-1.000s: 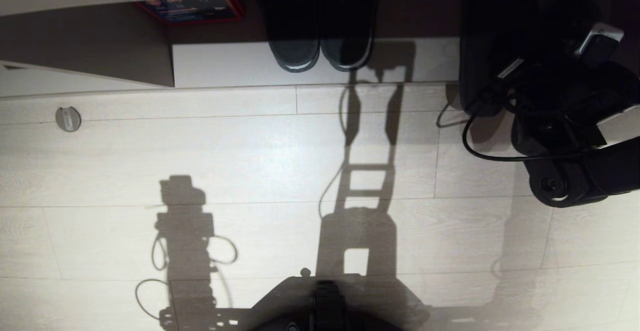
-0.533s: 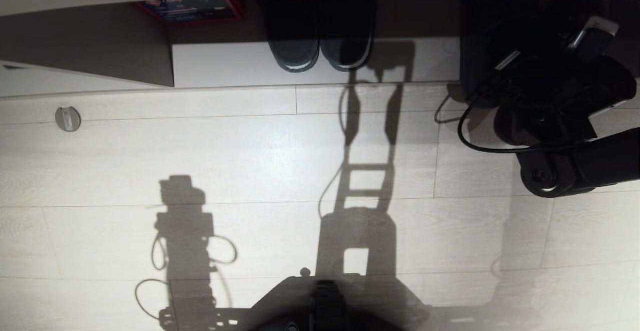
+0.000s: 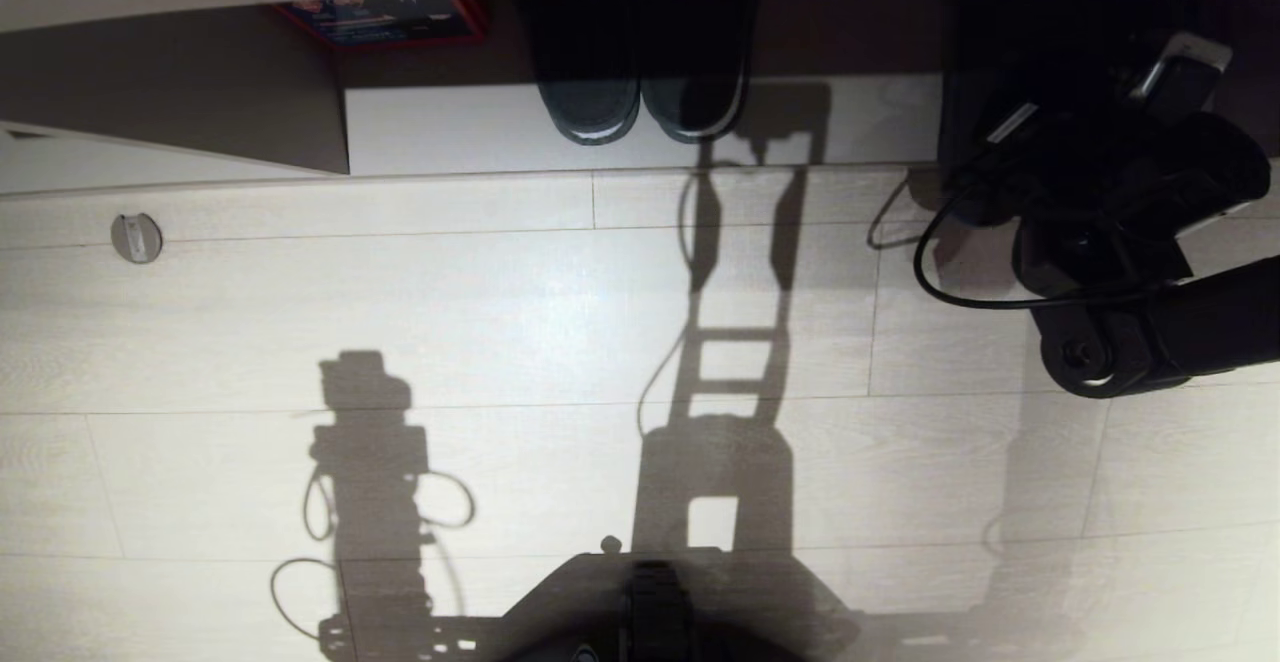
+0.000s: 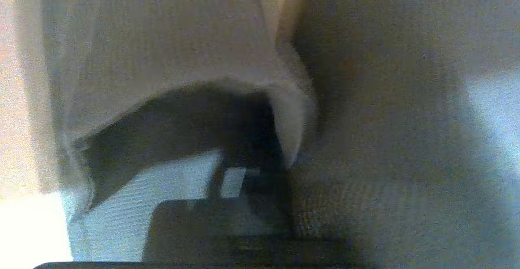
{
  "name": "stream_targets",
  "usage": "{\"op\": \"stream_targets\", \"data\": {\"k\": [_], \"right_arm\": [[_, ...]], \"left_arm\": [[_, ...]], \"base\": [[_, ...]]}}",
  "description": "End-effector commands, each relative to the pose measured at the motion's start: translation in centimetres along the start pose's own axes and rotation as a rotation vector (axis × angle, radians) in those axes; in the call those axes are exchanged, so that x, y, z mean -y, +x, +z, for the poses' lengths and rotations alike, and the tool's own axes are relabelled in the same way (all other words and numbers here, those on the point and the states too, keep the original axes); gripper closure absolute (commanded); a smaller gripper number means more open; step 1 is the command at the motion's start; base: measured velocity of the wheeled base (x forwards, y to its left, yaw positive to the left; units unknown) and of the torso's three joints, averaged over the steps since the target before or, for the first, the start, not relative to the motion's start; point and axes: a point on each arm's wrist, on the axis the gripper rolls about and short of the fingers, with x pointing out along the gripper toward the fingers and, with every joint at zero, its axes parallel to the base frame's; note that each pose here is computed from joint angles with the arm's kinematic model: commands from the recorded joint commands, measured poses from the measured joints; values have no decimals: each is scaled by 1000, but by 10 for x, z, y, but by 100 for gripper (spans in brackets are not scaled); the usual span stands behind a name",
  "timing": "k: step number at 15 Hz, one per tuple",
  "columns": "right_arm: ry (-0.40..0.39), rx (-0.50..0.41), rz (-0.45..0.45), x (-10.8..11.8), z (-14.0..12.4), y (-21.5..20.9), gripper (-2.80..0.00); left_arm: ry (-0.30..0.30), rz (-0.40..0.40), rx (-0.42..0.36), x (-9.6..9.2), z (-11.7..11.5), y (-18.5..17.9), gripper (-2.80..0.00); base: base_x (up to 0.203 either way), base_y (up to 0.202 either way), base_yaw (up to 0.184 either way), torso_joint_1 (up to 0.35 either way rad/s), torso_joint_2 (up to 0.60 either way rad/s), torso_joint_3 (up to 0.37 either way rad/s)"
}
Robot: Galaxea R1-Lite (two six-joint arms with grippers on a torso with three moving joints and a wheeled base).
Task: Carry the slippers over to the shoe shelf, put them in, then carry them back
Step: Pick up the slippers in the shoe cabinet
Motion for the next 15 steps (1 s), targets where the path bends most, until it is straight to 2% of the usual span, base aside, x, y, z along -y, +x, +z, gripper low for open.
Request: {"op": "stream_targets", "data": {"k": [1, 12, 15], "right_arm": [[3, 10, 0, 1, 5, -2, 0], [-10, -59, 7, 15, 33, -37, 0], [-47, -164, 23, 29, 43, -79, 0]], "left_arm": [[0, 2, 0, 0, 0, 0, 0], [0, 1, 0, 0, 0, 0, 0], [0, 1, 0, 0, 0, 0, 0]], "base": [[0, 0, 0, 0, 0, 0], [0, 0, 0, 0, 0, 0], [0, 0, 0, 0, 0, 0]]}}
